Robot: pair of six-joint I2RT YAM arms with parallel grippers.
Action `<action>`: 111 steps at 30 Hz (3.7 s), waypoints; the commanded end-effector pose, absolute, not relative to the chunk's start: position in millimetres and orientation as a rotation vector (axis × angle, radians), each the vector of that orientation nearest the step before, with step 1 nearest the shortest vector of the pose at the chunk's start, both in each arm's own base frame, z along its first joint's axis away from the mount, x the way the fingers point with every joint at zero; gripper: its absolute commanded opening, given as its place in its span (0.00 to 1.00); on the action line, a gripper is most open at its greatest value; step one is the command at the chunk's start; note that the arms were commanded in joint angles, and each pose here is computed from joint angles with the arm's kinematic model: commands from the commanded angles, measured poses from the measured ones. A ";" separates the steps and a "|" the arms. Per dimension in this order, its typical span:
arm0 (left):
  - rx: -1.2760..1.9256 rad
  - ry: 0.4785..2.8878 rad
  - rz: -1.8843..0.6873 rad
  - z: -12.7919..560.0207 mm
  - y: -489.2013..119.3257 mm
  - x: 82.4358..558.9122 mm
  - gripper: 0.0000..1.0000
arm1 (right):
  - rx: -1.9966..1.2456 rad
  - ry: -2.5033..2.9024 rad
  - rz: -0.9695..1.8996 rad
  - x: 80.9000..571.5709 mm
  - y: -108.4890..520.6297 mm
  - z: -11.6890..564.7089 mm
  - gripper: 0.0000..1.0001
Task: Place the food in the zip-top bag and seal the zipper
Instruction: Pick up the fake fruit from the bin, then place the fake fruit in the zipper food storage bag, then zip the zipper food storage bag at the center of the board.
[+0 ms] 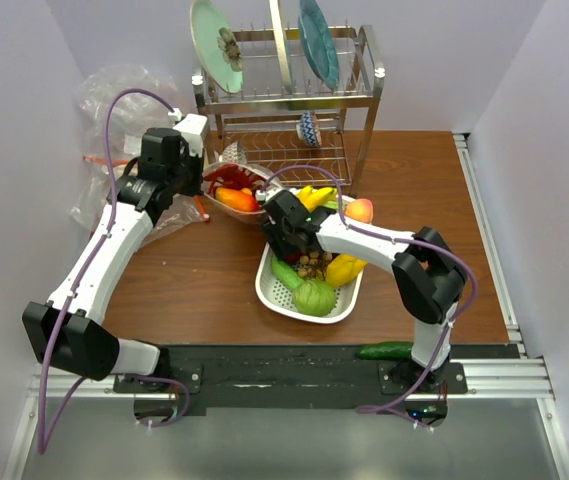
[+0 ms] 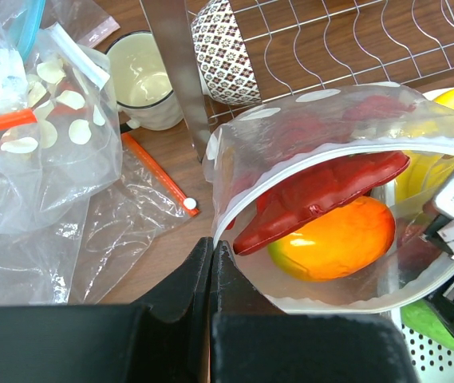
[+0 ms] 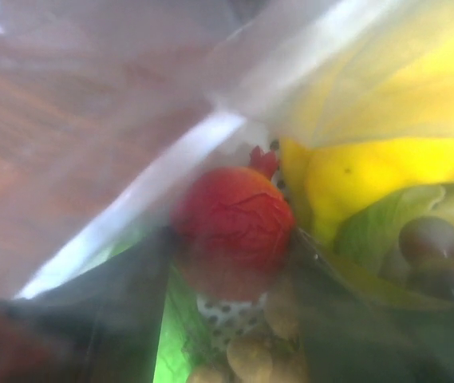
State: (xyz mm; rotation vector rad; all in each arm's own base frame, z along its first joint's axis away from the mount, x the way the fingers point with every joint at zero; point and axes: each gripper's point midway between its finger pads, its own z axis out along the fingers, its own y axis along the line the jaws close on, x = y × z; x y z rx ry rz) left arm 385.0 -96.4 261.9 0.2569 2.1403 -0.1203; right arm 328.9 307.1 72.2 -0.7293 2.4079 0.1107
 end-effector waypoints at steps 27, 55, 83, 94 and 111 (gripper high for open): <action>0.269 2.070 -0.137 278.6 -99.8 388.0 0.00 | -0.707 2.045 0.484 332.6 346.2 309.6 0.53; 0.265 2.072 -0.129 279.6 -98.5 388.6 0.00 | -0.675 1.965 0.272 385.7 352.4 309.8 0.82; 0.254 2.107 -0.103 271.0 -95.3 392.1 0.00 | -0.810 1.400 0.580 299.8 279.7 261.1 0.78; 0.260 2.106 -0.111 271.7 -96.0 389.9 0.00 | -0.916 1.352 0.658 324.3 321.0 247.6 0.70; 0.262 2.098 -0.115 274.7 -96.0 389.5 0.00 | -1.227 1.356 0.679 280.5 329.2 183.3 0.63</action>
